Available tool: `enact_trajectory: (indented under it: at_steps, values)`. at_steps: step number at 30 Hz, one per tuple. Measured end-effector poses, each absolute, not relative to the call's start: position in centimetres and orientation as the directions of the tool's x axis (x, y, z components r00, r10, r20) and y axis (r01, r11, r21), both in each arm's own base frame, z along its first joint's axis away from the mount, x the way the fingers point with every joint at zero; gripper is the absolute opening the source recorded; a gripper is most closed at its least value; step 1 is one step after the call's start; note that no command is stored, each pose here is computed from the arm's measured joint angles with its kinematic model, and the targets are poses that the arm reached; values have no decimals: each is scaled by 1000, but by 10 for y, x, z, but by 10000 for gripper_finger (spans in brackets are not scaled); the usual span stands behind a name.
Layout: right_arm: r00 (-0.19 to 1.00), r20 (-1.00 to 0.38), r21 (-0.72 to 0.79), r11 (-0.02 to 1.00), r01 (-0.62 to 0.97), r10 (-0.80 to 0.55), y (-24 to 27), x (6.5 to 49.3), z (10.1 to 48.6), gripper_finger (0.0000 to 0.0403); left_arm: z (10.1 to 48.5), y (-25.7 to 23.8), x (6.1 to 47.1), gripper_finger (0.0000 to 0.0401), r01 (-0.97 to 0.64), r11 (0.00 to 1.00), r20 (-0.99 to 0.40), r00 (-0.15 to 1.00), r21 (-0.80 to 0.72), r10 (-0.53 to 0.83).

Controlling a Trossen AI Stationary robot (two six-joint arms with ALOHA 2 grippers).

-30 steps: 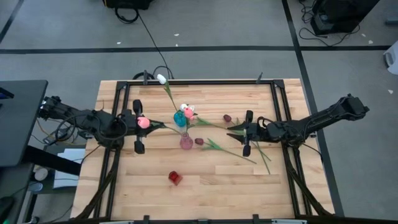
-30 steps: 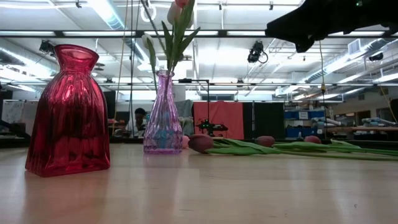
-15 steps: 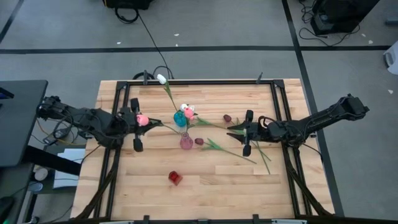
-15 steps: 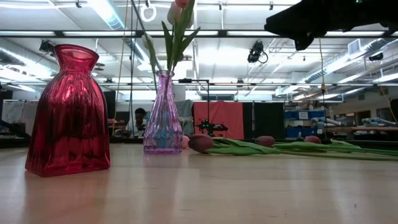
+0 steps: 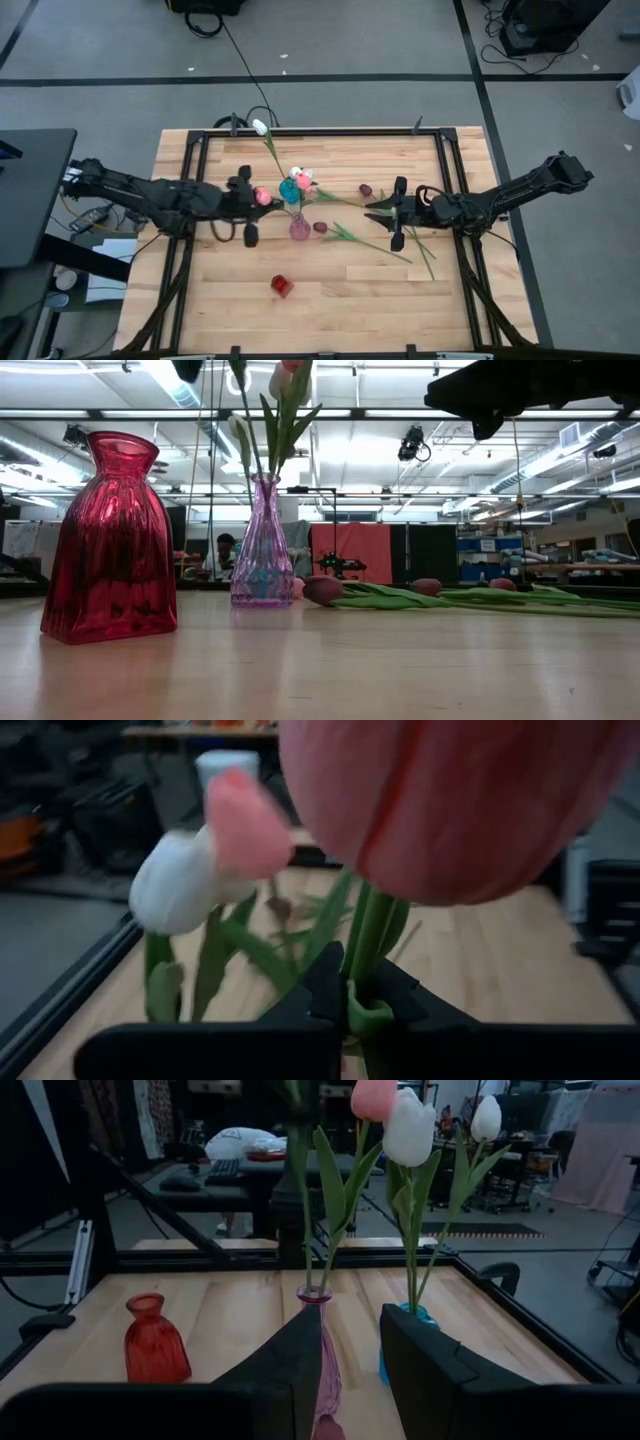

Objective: Sort flowers into vase by color
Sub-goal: Put the right pink tulip into the purple vase

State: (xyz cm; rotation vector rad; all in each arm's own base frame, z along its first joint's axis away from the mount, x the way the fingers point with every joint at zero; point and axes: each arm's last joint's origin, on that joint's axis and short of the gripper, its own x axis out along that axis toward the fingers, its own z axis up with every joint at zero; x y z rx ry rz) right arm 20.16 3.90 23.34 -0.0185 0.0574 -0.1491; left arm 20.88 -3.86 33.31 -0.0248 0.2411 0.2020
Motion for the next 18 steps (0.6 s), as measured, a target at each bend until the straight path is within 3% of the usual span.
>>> enact_trajectory:
  at_steps: [6,14,18]
  values:
    - [987,-60,-4,989,146,-146,39,202,233,117,318,-23,230,44,-268,963,-304,918,-2,255]
    - [986,-69,-6,988,155,-155,39,202,232,117,303,-19,243,159,-250,967,-375,894,40,247]
    - [979,-112,1,985,172,-171,38,201,228,117,304,-20,230,196,-246,968,-416,877,41,240]
